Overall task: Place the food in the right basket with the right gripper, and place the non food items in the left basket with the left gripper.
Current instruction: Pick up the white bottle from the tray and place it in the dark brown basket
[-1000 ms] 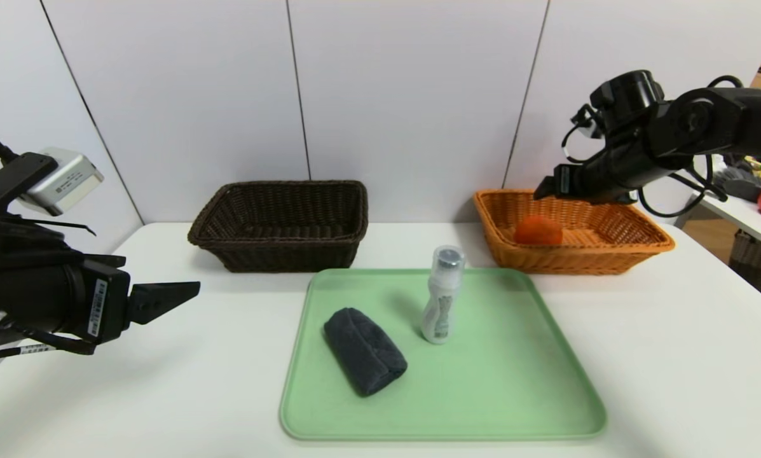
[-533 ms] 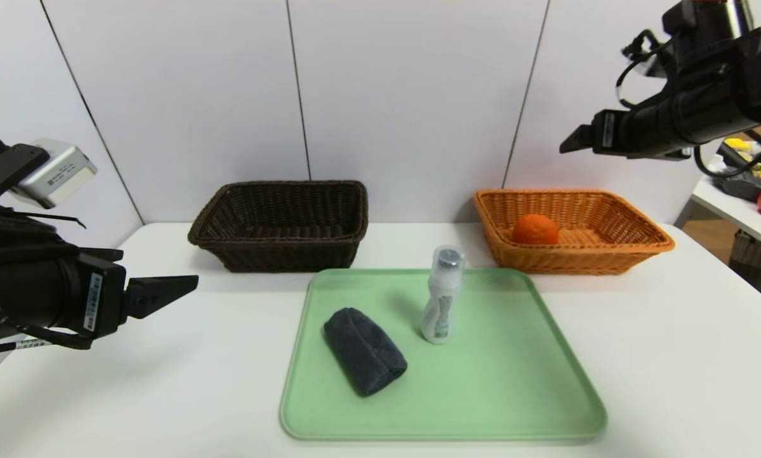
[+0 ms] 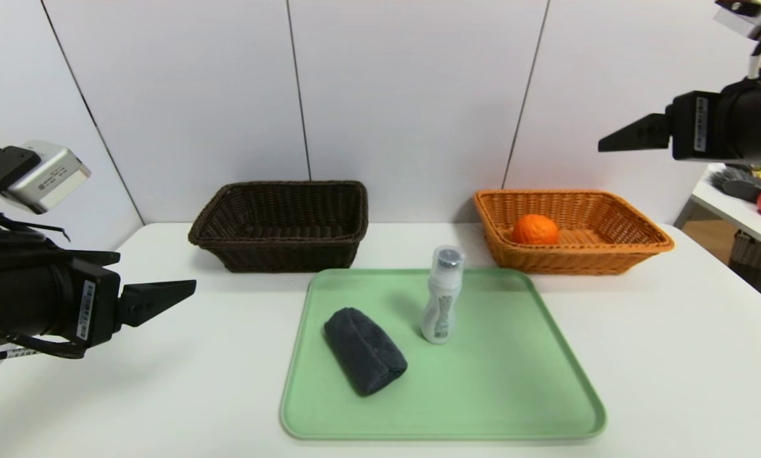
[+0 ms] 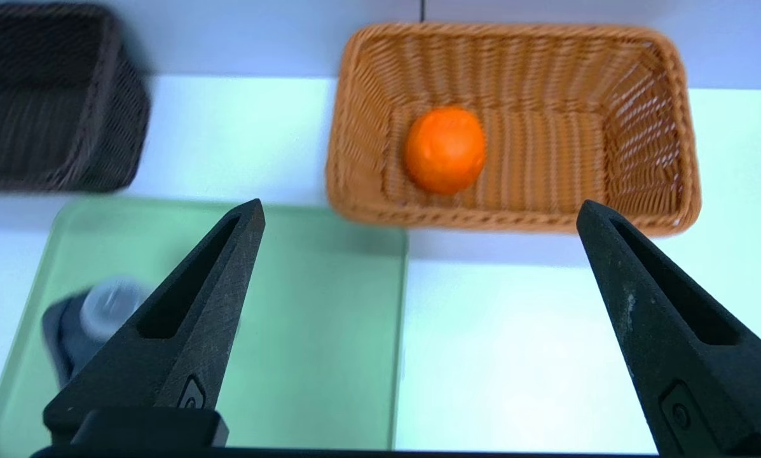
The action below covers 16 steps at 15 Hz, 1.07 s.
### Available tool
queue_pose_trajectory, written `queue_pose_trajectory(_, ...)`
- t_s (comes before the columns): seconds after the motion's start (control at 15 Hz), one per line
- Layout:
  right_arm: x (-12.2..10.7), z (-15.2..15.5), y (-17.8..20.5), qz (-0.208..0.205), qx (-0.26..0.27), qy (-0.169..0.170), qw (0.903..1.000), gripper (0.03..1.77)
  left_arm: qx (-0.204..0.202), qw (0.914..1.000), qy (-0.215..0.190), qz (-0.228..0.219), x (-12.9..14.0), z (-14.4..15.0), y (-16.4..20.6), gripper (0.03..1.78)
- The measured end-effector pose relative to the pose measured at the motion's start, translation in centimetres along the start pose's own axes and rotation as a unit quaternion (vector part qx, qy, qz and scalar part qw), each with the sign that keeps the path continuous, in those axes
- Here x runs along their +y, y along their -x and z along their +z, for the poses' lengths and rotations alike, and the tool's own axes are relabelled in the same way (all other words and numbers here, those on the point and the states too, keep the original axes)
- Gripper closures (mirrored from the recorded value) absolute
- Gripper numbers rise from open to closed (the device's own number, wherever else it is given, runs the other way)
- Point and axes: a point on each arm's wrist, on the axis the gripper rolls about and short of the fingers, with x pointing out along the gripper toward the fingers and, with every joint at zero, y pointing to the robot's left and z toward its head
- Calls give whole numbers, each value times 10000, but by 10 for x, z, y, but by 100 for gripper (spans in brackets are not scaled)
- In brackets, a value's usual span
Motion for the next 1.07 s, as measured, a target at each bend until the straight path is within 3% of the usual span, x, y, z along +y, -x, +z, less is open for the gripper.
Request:
queue_pose_trajectory(0.4,6,-69,34,379,633,391,9965,11,68,10000,-16,35,-2,-13,6,12)
queue_pose_trajectory(0.73,-1,-92,43,36,752,455,9961,11,34,10000,-15,75,-2,-23,14,12)
queue_pose_trajectory(0.87,-4,-96,50,18,692,428,9967,11,-93,9998,-87,-162,-6,-23,16,12)
queue_pose_trajectory(1.07,-8,-100,60,10,586,407,9975,11,-458,9942,-323,-915,-23,-25,10,12)
